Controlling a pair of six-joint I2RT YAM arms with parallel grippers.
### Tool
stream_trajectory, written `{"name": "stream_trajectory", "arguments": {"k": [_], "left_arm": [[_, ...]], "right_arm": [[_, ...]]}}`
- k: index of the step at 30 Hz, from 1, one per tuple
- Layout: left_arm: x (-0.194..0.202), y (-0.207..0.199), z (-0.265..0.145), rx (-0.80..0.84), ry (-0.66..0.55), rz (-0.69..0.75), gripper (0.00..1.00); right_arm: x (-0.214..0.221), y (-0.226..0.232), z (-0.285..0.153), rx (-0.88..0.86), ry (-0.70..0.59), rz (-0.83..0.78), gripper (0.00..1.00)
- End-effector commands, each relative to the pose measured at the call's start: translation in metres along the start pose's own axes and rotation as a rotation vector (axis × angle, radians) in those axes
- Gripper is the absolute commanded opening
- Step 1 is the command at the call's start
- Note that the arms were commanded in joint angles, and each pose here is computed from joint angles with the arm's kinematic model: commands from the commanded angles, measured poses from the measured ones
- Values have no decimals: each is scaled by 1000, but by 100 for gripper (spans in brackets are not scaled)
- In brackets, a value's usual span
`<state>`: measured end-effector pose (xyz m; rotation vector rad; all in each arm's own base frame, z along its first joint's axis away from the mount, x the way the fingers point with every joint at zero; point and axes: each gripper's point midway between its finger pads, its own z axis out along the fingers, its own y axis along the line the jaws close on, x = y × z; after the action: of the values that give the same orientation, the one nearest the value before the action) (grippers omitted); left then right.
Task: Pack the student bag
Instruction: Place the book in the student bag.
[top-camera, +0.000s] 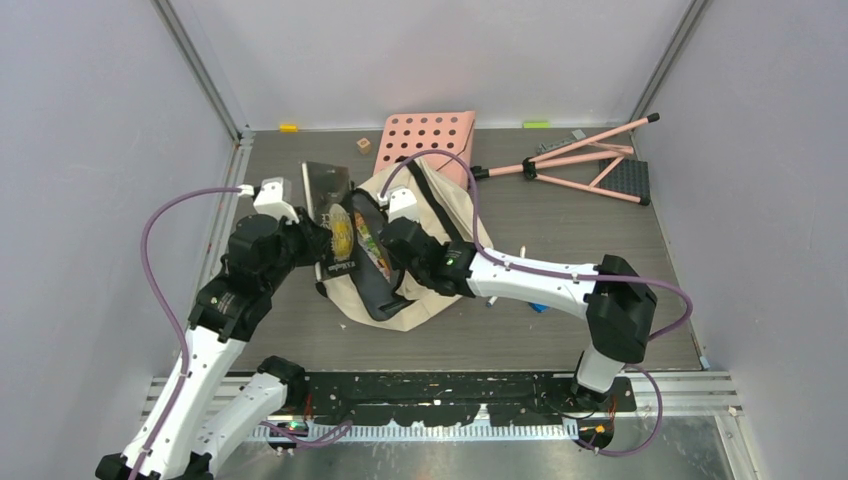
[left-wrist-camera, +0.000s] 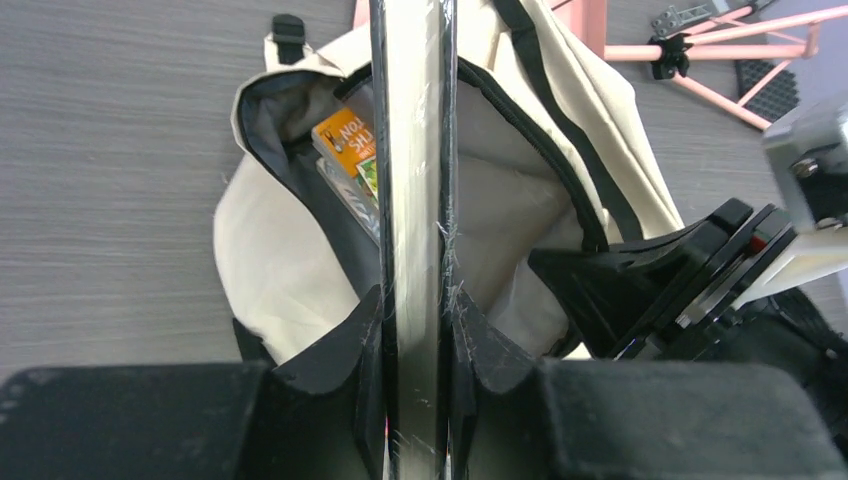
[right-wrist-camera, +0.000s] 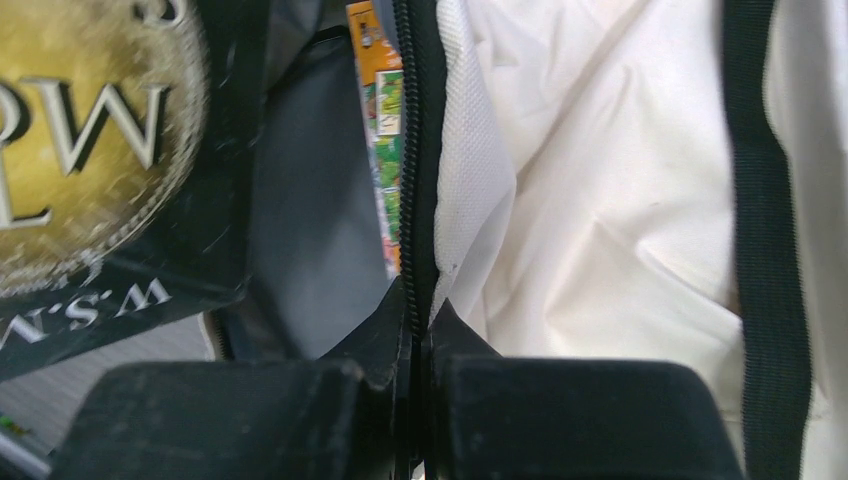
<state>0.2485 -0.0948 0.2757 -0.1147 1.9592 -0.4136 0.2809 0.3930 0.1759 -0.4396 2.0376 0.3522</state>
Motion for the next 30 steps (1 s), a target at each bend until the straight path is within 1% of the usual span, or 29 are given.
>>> {"name": "stream_trajectory", "arguments": {"k": [1,5,10,13,14,15,20,23,25,28,30], "left_arm": [[-28,-25,-11,125,-130,-118,0],[-12,-30,0,159,-104,-232,0],[3,-36,26,181,-78,-385,0],[8,-41,37,215,-71,-455,0],[10,-40,41,216,-79,-446,0],[12,-40,45,214,-80,-489,0],[19,-31,60,188,-121,-589,0],[29,-23,69,168,-129,-611,0],[38,-12,76,121,-137,-602,0],[47,-4,85,94,-147,-568,0],[56,-5,95,99,-117,-544,0]], "right_arm": [[-75,-22,-40,62,-205,110,0],[-109,-23,-67,10,-305,164,0],[-139,-23,-90,-31,-379,186,0],[-145,-21,-94,-45,-388,182,0],[-145,-21,-93,-46,-387,180,0],[-144,-20,-93,-48,-384,179,0],[-138,-18,-89,-55,-371,183,0],[-136,-13,-86,-71,-364,186,1],[-134,-10,-83,-78,-356,183,0],[-126,-5,-75,-86,-331,172,1],[-119,-1,-70,-98,-311,172,0]]}}
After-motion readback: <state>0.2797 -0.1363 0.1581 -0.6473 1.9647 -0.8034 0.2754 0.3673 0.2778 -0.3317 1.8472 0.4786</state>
